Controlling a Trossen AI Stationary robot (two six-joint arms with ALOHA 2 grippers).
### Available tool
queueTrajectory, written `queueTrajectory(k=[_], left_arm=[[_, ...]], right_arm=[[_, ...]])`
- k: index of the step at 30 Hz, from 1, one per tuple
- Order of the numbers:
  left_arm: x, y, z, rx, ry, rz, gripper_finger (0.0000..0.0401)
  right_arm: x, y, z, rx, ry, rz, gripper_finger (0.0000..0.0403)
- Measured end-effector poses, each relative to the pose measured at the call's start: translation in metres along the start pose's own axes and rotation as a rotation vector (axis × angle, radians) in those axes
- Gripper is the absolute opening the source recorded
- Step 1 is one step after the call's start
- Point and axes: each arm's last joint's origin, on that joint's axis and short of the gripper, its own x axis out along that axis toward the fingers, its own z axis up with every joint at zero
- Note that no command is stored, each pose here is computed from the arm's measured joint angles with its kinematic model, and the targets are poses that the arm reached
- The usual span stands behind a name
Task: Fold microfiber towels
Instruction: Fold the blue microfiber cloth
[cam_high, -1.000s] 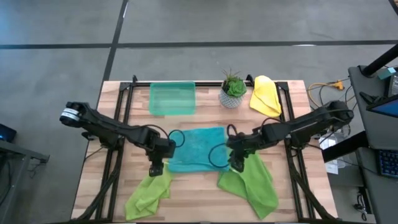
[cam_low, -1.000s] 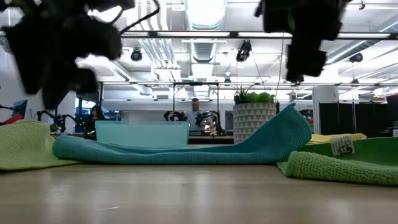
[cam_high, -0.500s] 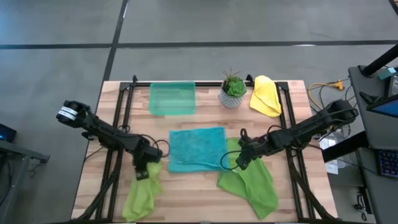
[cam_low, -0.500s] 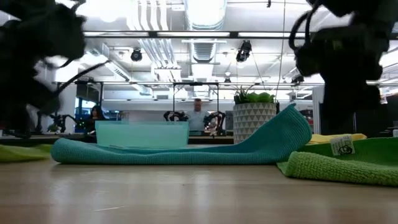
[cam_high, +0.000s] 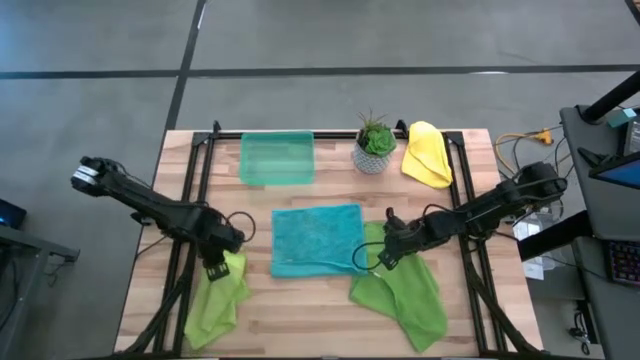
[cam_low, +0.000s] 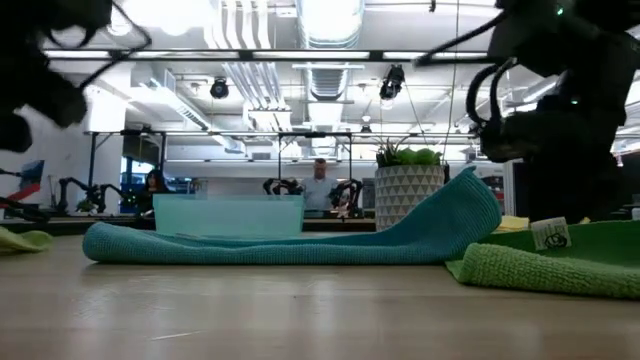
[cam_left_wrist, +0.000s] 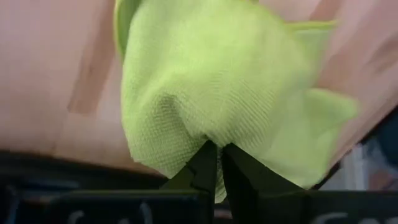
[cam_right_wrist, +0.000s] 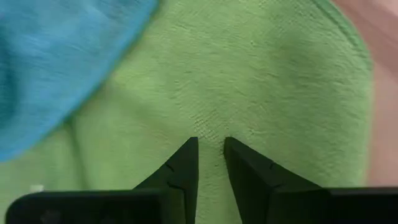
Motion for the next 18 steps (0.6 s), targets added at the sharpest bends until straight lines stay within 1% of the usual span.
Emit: queueTrajectory(k=[2,4,6,7,8,10,11,13,14,16,18], left_arm=[[-0.01,-0.003,0.0,0.03,-0.105,-0.033,0.001],[-0.018,-0.006,0.002,0.051,-0.215,-0.065,0.001],[-0.025,-0.011,0.005,0.073,-0.334,-0.112,0.001],[-0.027,-0.011,0.006,0.075,-0.378,-0.121,0.001],[-0.027,-0.011,0.006,0.059,-0.406,-0.12,0.001],[-0.026,-0.008,0.006,-0.013,-0.428,-0.086,0.001],[-0.024,-0.006,0.006,-0.059,-0.415,-0.06,0.001],[-0.018,-0.001,0.004,-0.153,-0.348,-0.011,0.001],[-0.015,0.001,0.002,-0.195,-0.288,0.009,0.001],[-0.006,0.005,-0.002,-0.261,-0.12,0.04,0.001],[0.001,0.006,-0.005,-0.291,0.035,0.03,0.001]], right_arm=[[-0.004,-0.008,-0.003,-0.02,0.064,-0.131,0.0067],[-0.012,-0.015,-0.005,-0.047,0.117,-0.238,0.006],[-0.021,-0.023,-0.007,-0.066,0.17,-0.372,0.0055],[-0.029,-0.025,-0.007,-0.072,0.176,-0.412,0.0053],[-0.036,-0.023,-0.005,-0.075,0.169,-0.427,0.0051],[-0.049,-0.024,-0.003,-0.085,0.173,-0.466,0.0048],[-0.055,-0.025,-0.003,-0.088,0.179,-0.478,0.0048],[-0.067,-0.021,0.001,-0.081,0.148,-0.43,0.0048],[-0.073,-0.02,0.002,-0.075,0.129,-0.399,0.0048],[-0.083,-0.019,0.004,-0.071,0.089,-0.359,0.0047],[-0.095,-0.016,0.008,-0.066,0.02,-0.309,0.0047]])
